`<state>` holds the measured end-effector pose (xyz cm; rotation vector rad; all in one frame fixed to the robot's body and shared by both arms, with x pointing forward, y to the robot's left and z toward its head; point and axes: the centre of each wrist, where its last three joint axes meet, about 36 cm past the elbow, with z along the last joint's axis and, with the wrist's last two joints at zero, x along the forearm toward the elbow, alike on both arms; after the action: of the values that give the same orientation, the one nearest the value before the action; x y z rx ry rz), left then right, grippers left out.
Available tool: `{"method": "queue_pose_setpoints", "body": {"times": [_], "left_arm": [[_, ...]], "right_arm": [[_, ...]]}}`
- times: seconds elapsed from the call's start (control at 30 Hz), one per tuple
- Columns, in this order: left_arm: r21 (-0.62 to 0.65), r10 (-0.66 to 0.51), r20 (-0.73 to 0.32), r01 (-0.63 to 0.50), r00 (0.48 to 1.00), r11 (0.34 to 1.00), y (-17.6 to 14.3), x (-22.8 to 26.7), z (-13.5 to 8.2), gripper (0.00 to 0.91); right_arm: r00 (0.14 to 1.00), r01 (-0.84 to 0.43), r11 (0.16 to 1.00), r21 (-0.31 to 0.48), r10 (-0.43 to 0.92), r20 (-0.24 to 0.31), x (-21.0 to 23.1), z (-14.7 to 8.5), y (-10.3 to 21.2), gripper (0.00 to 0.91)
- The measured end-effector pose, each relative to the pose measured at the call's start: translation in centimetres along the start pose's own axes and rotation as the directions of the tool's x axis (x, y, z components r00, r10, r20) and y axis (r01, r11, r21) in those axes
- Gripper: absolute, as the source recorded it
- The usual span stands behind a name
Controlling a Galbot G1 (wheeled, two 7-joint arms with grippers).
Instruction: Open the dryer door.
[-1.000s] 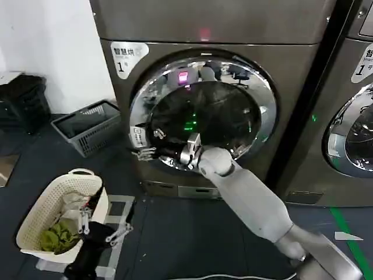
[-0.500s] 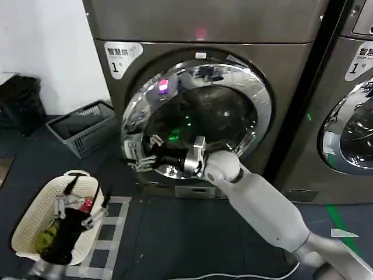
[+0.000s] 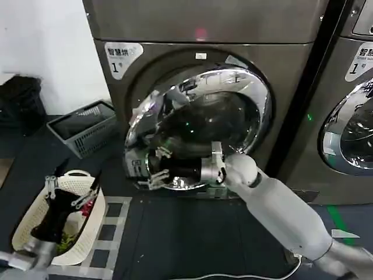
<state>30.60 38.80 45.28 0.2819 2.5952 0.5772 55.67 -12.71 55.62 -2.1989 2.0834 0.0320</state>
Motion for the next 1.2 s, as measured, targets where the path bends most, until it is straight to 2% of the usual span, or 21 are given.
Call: {"method": "queue_pose_setpoints", "body": {"times": [0.33,0.57,0.93,1.2], "left_arm": [[-0.012,0.128,0.012,-0.128,0.992,0.992,-0.2,-3.0,1.4,0.907],[-0.013,0.216,0.018,-0.216,0.976,0.976,-1.0,-5.0,2.5,0.907],[0.006,0.276,0.041,-0.277,0.960,0.961,-2.1,-7.2,3.7,0.907],[0.014,0.315,0.082,-0.317,0.945,0.948,-3.3,-9.2,3.7,0.907]], "right_arm": [[1.000,0.031,0.999,0.017,-0.031,-0.003,3.8,-0.6,1.3,0.907],[1.000,-0.016,0.999,0.031,0.017,-0.011,7.2,-1.1,2.5,0.907],[0.978,-0.203,0.977,0.070,0.205,-0.033,14.7,-2.1,5.3,0.907],[0.903,-0.417,0.901,0.121,0.426,-0.053,21.1,-3.0,9.4,0.907]]}}
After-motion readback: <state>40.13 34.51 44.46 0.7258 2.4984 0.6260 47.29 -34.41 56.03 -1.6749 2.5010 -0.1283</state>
